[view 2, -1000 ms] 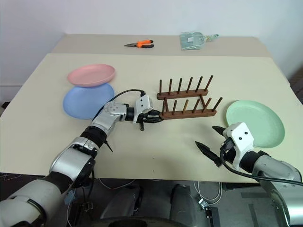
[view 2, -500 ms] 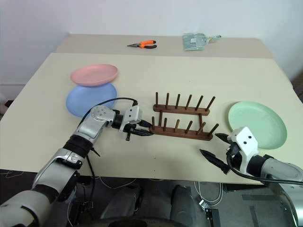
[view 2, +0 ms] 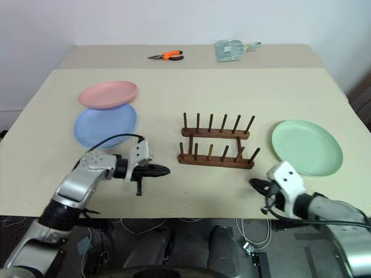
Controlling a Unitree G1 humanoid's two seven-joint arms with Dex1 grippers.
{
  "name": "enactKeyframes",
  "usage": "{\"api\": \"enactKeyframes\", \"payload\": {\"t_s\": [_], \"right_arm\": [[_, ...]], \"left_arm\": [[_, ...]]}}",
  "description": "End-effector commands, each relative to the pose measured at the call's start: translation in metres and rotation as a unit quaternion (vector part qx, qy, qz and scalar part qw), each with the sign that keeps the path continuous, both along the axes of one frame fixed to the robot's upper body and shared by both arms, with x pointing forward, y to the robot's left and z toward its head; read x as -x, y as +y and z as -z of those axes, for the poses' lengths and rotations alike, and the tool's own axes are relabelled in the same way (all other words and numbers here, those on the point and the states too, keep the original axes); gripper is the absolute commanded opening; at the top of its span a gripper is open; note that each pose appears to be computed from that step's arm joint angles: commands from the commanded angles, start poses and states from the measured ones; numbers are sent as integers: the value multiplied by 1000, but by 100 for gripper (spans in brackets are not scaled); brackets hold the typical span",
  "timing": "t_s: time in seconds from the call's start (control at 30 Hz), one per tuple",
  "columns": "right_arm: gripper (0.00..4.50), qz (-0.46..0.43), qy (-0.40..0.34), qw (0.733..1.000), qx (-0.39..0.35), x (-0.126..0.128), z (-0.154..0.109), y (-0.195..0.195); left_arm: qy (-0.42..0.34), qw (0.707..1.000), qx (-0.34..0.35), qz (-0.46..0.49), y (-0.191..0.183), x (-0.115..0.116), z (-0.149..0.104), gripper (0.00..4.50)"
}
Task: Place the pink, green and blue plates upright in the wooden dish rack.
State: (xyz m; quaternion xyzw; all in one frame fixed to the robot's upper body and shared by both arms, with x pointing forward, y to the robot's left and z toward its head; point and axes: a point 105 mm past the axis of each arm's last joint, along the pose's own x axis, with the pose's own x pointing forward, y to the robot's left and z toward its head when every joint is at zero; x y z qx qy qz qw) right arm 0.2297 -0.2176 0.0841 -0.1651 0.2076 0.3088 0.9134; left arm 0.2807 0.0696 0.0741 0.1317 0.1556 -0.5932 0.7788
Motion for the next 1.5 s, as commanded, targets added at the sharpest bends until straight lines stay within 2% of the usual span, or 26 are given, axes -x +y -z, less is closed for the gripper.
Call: {"api": "enactKeyframes", "payload": {"t_s": [0.03,0.17,0.27,0.43,0.57,0.63,0.7,0.73,0.77,0.83,0.9,0.93,0.97,1.03,1.1,1.27,1.33,1.5], "right_arm": [[0,25,-22,999,33,-16,10,-1],[0,52,-51,996,45,-37,14,2],[0,94,-89,990,56,-66,13,-1],[0,135,-124,983,32,-99,4,-4],[0,125,-128,983,36,-107,3,-5],[52,102,-119,988,15,-103,-2,0],[123,55,-125,991,-4,-93,-13,10],[172,35,-130,991,-13,-87,-21,15],[225,20,-133,991,-18,-83,-27,19],[322,-1,-137,990,-22,-75,-36,24],[421,-13,-136,990,-18,-71,-38,28],[450,-26,-132,991,-13,-69,-36,31],[450,-34,-128,991,-9,-67,-35,33],[450,-48,-120,992,-5,-66,-30,38],[450,-56,-118,991,-1,-68,-27,41],[450,-62,-124,990,7,-76,-29,42],[450,-63,-126,990,10,-78,-30,41],[450,-64,-139,988,2,-79,-34,44]], "left_arm": [[-45,997,2,-57,-25,-10,-1,28],[-74,986,-25,-149,-29,-36,10,28],[-71,972,-17,-225,-28,-61,13,28],[-75,967,-15,-242,-29,-73,13,28],[-83,967,-17,-238,-28,-75,12,28],[-83,966,-13,-244,-20,-75,9,20],[-75,968,16,-239,-7,-70,-3,75],[-71,966,54,-241,3,-67,-18,104],[-69,962,95,-248,14,-66,-35,155],[-80,930,180,-309,50,-74,-74,251],[-95,897,213,-377,80,-85,-95,349],[-110,865,227,-434,104,-95,-109,400],[-118,841,237,-471,120,-100,-118,446],[-140,786,277,-534,146,-104,-146,446],[-135,727,310,-598,168,-105,-163,446],[-78,640,281,-711,205,-102,-141,446],[-42,630,282,-723,209,-101,-129,446],[42,653,271,-706,201,-116,-103,446]]}}
